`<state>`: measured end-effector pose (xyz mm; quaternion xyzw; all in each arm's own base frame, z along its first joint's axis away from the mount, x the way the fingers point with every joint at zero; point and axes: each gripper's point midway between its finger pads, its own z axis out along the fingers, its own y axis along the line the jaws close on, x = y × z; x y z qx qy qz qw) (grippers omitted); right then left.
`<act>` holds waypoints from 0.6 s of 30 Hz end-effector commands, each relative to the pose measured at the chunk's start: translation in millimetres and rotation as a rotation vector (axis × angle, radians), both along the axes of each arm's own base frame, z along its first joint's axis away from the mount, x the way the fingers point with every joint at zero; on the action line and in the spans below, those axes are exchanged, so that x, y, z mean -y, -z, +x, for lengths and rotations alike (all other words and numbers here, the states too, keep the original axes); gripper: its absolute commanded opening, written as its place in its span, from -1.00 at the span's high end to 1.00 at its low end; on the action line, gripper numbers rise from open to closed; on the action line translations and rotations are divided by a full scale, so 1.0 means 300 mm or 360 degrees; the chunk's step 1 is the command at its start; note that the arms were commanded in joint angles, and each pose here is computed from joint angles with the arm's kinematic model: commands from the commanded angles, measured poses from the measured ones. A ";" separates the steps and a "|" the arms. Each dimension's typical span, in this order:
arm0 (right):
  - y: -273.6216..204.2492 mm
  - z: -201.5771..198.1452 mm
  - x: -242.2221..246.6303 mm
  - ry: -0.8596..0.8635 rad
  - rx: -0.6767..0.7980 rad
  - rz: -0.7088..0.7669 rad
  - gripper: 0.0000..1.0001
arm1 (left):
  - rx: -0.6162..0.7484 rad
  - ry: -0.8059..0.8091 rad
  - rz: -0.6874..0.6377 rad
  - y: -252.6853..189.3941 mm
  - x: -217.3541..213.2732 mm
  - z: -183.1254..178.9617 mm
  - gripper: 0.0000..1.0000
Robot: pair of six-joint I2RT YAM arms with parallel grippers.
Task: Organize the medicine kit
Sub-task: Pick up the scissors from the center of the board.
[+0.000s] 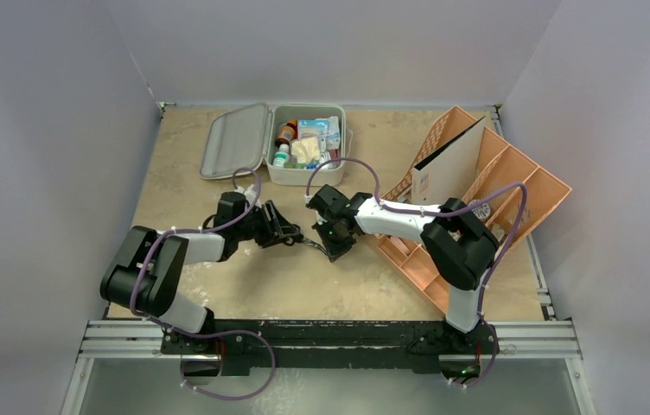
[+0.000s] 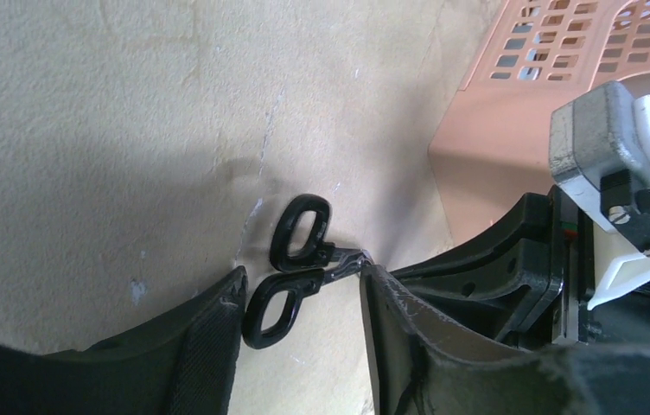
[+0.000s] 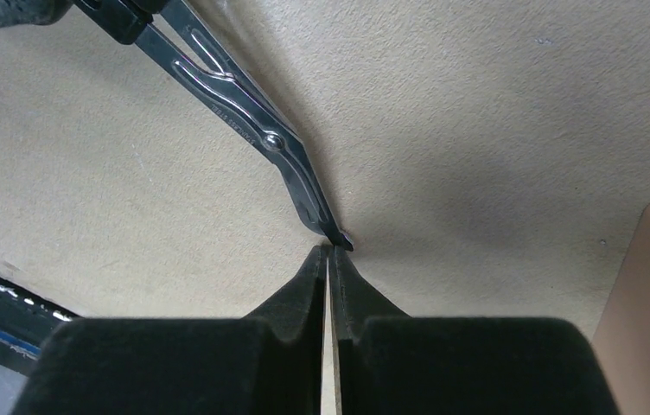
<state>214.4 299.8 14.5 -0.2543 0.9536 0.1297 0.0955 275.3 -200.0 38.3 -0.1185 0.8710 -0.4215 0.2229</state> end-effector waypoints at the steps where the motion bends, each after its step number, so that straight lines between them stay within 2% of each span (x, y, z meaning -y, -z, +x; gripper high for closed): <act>1: 0.095 -0.016 0.047 0.0014 -0.0043 -0.0103 0.89 | 0.0140 -0.0012 -0.0148 -0.067 0.036 0.032 0.10; 5: 0.096 -0.019 0.042 0.0013 -0.0053 -0.0089 0.88 | 0.0200 -0.0005 -0.0170 -0.122 0.040 0.036 0.35; 6: 0.094 -0.018 0.039 0.0012 -0.0052 -0.0080 0.87 | 0.0220 0.0005 -0.0152 -0.131 0.037 0.038 0.53; 10: 0.053 -0.002 0.023 0.0005 -0.0022 -0.0045 0.77 | 0.0292 0.0052 -0.0086 -0.168 0.032 0.047 0.97; 14: -0.087 0.020 -0.013 -0.0015 0.0073 0.0098 0.57 | 0.0375 0.0136 -0.0066 -0.218 0.039 0.044 1.00; 18: -0.278 0.033 -0.048 -0.0059 0.0199 0.0391 0.41 | 0.0461 0.0240 -0.0075 -0.279 0.051 0.026 1.00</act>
